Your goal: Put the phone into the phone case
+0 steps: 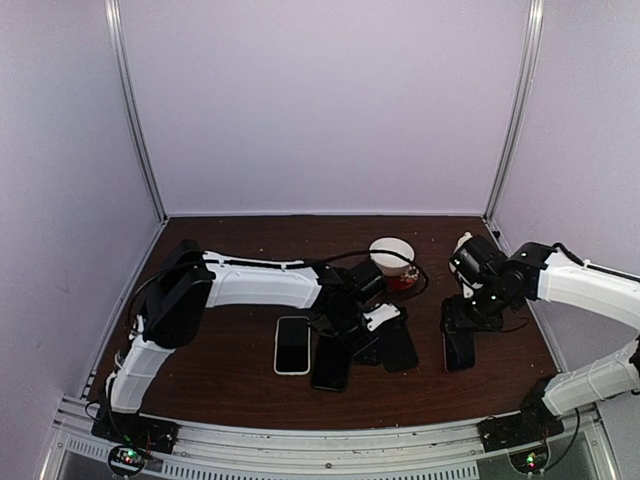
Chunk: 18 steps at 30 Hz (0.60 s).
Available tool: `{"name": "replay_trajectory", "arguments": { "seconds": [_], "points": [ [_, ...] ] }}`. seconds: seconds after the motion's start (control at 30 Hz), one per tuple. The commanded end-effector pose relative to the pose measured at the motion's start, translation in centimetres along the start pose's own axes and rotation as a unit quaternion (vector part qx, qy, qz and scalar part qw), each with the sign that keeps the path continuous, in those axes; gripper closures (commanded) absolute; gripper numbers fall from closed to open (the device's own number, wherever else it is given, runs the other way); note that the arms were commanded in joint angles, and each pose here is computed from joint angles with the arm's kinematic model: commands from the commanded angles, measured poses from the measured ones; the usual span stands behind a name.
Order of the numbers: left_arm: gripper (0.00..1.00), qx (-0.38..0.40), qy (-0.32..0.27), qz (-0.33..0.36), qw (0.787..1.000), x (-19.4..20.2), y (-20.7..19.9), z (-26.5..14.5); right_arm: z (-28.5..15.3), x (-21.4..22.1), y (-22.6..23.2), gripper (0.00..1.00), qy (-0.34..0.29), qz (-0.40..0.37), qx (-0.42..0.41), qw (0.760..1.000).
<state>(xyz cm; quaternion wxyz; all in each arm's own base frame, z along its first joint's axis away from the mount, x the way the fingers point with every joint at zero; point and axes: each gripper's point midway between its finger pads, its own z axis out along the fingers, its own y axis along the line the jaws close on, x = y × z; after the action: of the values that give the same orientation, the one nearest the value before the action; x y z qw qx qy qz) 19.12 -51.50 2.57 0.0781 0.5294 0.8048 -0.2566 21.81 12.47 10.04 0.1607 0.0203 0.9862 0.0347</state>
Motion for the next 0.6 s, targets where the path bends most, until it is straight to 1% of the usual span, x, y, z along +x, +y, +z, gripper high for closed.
{"name": "replay_trajectory", "arguments": {
  "seconds": [0.0,0.07,0.13,0.17,0.23,0.3,0.37,0.43,0.57],
  "points": [
    [0.68,-0.027,-0.08,-0.054,0.995,-2.1,3.3,-7.6,-3.5,-3.6,3.5,0.44,-0.095,0.028,-0.039,0.994],
    [0.66,-0.054,-0.115,-0.071,0.989,-2.1,5.2,-10.8,-4.0,-4.4,5.4,0.45,-0.121,0.034,-0.048,0.991],
    [0.6,-0.095,-0.139,-0.083,0.982,-1.6,7.2,-13.4,-3.6,-4.9,7.3,0.44,-0.139,0.033,-0.048,0.989],
    [0.56,-0.128,-0.142,-0.092,0.977,-0.8,8.6,-14.4,-3.4,-5.1,8.2,0.44,-0.142,0.033,-0.046,0.988],
    [0.51,-0.17,-0.15,-0.099,0.969,-0.1,9.9,-16.0,-3.1,-5.6,10.0,0.44,-0.143,0.03,-0.044,0.988],
    [0.46,-0.192,-0.155,-0.105,0.963,0.6,10.5,-16.7,-2.3,-5.7,11.5,0.43,-0.129,0.018,-0.033,0.991],
    [0.43,-0.193,-0.165,-0.105,0.961,0.9,10.3,-17.0,-1.6,-5.6,12.4,0.43,-0.112,0.007,-0.016,0.994],
    [0.41,-0.195,-0.171,-0.106,0.96,1.4,10.3,-17.1,-0.8,-5.2,12.9,0.43,-0.095,-0.002,0.0,0.996],
    [0.4,-0.206,-0.17,-0.103,0.958,2.2,10.5,-17.2,0.3,-4.4,14.0,0.43,-0.065,-0.009,-0.001,0.998]
  ]
}}
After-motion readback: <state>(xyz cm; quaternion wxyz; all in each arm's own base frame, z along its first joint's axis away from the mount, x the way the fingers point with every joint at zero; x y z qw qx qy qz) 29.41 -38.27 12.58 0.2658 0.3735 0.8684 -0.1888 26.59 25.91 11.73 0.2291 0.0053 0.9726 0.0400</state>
